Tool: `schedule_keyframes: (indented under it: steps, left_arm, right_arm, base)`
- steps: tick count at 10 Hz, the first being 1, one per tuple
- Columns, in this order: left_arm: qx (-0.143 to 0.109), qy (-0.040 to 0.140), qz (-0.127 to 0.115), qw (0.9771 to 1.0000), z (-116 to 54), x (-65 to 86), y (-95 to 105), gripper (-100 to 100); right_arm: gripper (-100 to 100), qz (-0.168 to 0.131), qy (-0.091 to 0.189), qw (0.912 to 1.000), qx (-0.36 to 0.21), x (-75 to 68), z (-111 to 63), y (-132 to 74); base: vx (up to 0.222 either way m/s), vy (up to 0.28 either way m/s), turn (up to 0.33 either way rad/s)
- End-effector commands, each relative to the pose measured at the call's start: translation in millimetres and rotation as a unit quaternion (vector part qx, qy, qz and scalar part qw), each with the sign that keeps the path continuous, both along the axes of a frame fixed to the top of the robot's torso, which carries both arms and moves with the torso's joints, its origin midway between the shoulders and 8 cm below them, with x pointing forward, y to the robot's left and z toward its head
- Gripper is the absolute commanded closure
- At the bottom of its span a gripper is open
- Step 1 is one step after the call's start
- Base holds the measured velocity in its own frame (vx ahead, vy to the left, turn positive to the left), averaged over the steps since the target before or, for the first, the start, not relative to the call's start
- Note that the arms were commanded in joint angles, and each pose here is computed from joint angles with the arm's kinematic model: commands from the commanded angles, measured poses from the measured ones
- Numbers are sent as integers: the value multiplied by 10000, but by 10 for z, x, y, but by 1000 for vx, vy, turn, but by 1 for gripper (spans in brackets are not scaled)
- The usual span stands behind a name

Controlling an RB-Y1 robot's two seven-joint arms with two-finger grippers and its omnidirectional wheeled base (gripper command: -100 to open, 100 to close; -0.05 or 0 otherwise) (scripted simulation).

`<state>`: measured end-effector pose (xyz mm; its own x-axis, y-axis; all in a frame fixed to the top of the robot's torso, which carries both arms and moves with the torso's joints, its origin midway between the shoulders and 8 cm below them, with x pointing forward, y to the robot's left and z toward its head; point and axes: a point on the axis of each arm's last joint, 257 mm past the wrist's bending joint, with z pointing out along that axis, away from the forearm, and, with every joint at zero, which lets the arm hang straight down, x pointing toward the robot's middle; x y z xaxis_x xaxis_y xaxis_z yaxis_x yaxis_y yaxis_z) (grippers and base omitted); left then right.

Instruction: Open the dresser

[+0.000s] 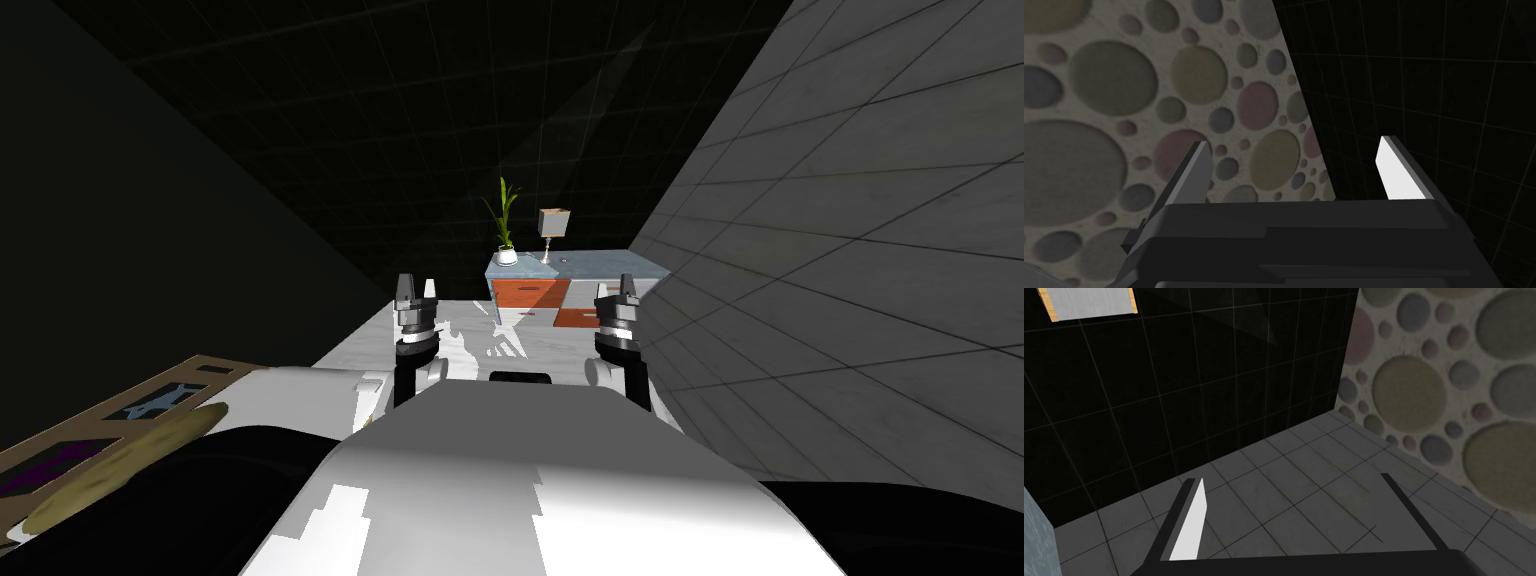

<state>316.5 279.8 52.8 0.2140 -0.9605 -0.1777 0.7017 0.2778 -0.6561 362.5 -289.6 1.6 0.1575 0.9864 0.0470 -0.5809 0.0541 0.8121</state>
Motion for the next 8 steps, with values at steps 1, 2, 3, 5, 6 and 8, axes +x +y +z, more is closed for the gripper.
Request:
schedule_keyframes:
  steps: [1, 2, 3, 5, 6, 8]
  left_arm:
    - [0, 0, 0, 10000, 0, 0, 0, 0]
    - [0, 0, 0, 10000, 0, 0, 0, 0]
    - [0, -1, 0, 10000, 1, 0, 0, 0]
    - [0, -1, 0, 10000, 1, -1, 0, 0]
    - [1, -1, 0, 10000, 1, -1, 0, 0]
    - [1, -2, 0, 10000, 1, -1, 0, 0]
  right_arm:
    - [0, 0, 0, 10000, 0, 0, 0, 0]
    - [0, 0, 0, 10000, 0, 0, 0, 0]
    - [0, 0, -1, 10000, 0, 0, 1, 0]
    - [0, 0, -2, 10000, 0, 0, 1, 0]
    - [0, 0, -2, 10000, 0, -1, 1, 0]
    - [0, 0, -2, 10000, 0, -1, 2, 0]
  base:
    - [0, 0, 0]
    - [0, 0, 0]
    - [0, 0, 0]
    - [0, 0, 0]
    - [0, 0, 0]
    - [0, 0, 0]
